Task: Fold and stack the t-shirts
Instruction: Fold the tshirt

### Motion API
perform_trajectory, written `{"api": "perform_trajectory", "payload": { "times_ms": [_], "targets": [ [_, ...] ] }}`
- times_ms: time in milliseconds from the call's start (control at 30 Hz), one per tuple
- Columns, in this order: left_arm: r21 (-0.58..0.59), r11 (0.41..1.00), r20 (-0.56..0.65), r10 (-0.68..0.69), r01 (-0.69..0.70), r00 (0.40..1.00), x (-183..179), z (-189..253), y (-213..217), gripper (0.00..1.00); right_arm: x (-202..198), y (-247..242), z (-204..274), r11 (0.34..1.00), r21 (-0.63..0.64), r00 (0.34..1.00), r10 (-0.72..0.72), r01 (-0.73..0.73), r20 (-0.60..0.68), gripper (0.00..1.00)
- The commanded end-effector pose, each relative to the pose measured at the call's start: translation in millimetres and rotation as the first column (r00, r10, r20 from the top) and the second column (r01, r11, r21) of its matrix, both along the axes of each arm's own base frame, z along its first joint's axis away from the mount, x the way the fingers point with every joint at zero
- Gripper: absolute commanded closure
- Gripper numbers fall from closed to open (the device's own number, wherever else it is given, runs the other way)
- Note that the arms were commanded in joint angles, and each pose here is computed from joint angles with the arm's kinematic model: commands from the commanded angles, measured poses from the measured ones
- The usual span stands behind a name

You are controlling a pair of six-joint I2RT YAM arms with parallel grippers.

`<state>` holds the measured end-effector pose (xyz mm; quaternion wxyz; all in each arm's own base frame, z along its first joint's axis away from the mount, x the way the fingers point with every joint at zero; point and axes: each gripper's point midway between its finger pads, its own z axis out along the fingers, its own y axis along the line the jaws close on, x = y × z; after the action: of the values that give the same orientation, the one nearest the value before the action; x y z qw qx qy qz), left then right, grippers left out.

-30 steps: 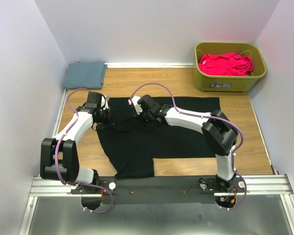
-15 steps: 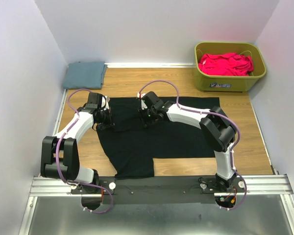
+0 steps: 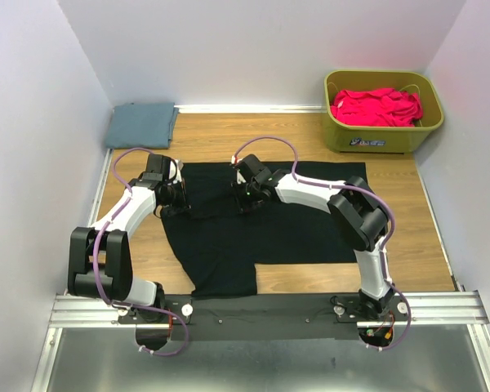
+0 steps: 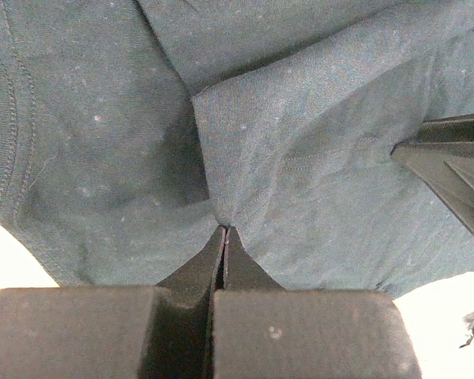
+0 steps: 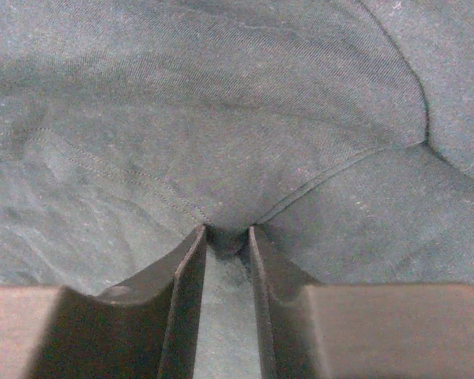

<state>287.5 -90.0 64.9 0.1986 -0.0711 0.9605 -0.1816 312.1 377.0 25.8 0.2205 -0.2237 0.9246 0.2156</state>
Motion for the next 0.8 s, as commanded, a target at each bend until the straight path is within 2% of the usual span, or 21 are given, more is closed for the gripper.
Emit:
{"api": "perform_trajectory", "payload": {
  "times_ms": [0, 133, 167, 300, 767],
  "targets": [
    [-0.013, 1.0, -0.01, -0.019, 0.019, 1.0, -3, -6, -3, 1.0, -3, 0, -8, 1.0, -0.028, 1.0, -0.014, 0.014, -0.025, 0.68],
    [-0.014, 1.0, -0.01, -0.016, 0.016, 1.0, -5, -7, -3, 1.0, -2, 1, -6, 1.0, -0.025, 1.0, -0.016, 0.015, -0.024, 0.82],
    [-0.015, 1.0, -0.012, -0.018, 0.018, 1.0, -6, -7, -3, 1.0, -1, 1, -3, 1.0, -0.022, 1.0, -0.017, 0.017, -0.018, 0.88],
    [-0.014, 1.0, -0.011, -0.016, 0.016, 1.0, -6, -7, -3, 1.0, 3, -1, 12, 1.0, -0.019, 1.0, -0.022, 0.022, 0.016, 0.98],
    [-0.054, 0.997, -0.054, -0.06, 0.057, 0.997, -18, -9, -10, 1.0, 1, -25, 36, 0.99, -0.135, 0.996, 0.057, -0.049, 0.063, 0.99]
  ]
}}
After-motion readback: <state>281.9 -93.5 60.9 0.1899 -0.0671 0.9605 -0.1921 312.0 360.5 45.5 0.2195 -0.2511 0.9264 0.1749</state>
